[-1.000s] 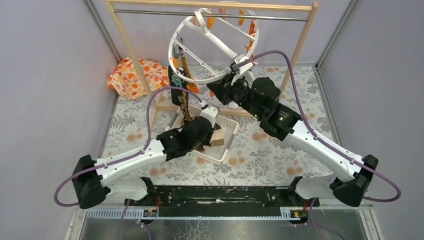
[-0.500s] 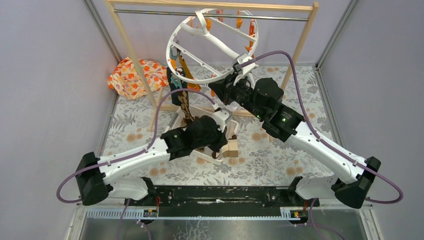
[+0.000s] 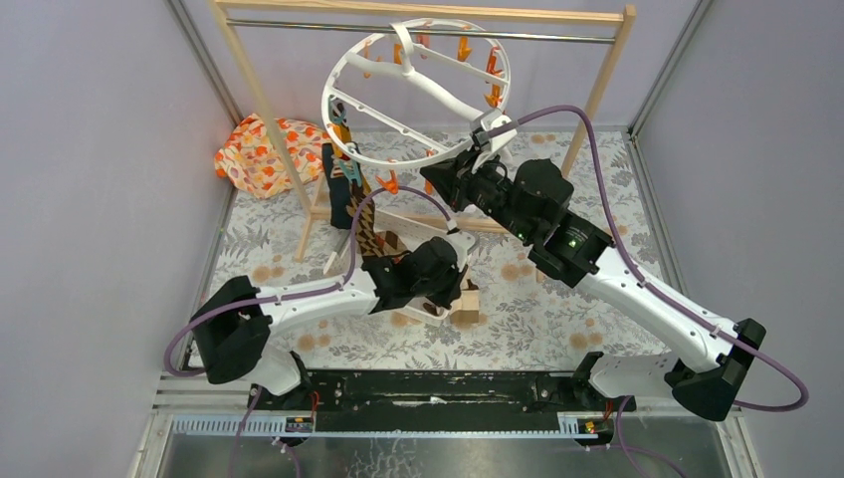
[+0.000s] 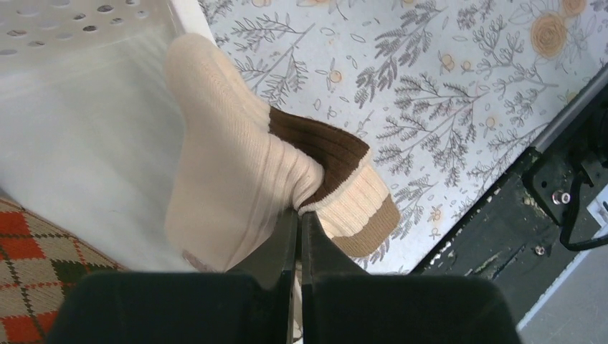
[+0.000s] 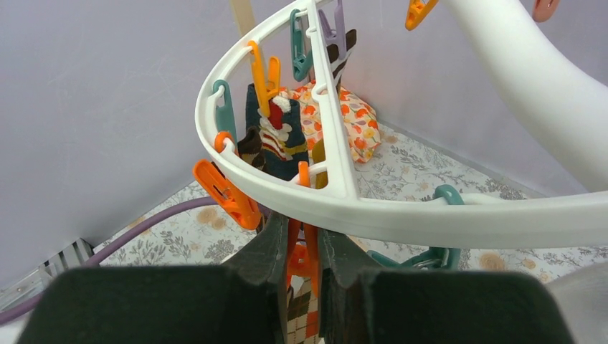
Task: Clip the socks to the hanger
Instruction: Pick up the sock from the bin.
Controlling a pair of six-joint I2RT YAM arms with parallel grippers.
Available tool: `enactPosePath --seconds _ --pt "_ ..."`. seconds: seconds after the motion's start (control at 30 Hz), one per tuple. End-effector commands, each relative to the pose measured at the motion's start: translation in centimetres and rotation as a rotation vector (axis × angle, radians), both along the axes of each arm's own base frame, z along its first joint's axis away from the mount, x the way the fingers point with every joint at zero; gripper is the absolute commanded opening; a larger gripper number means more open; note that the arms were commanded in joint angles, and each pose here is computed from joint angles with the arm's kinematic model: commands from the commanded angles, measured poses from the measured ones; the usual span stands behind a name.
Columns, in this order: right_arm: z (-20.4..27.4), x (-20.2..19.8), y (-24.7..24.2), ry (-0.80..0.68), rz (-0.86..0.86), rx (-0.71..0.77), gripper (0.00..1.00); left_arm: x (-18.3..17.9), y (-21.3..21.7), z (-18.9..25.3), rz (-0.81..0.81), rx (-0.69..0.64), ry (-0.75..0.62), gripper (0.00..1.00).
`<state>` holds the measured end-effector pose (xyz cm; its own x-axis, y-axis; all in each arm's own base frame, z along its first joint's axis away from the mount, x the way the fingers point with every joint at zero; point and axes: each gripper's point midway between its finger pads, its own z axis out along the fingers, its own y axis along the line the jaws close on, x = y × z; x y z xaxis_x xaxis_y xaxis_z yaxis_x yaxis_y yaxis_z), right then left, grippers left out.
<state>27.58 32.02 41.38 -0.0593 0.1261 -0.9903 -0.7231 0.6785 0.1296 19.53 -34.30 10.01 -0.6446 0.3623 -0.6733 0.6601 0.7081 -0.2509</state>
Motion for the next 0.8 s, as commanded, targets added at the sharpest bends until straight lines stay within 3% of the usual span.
enactPosePath --seconds 0.0,0.2,0.43,0.77 --pt "1.2 -0.2 -1.2 -0.035 -0.018 0.017 0.00 1.9 2.6 -2.5 0.089 0.085 -0.022 0.00" --pt "1.0 -0.1 -1.1 -0.031 -0.015 0.018 0.00 2.4 4.2 -1.5 0.129 0.081 -0.037 0.00" --pt "0.7 0.2 -0.5 -0.021 -0.006 0.019 0.00 1.8 4.0 2.5 0.116 -0.016 -0.067 0.00" --pt "0.4 0.3 -0.1 -0.013 0.004 0.018 0.00 2.3 5.4 0.2 0.163 0.061 -0.073 0.00"
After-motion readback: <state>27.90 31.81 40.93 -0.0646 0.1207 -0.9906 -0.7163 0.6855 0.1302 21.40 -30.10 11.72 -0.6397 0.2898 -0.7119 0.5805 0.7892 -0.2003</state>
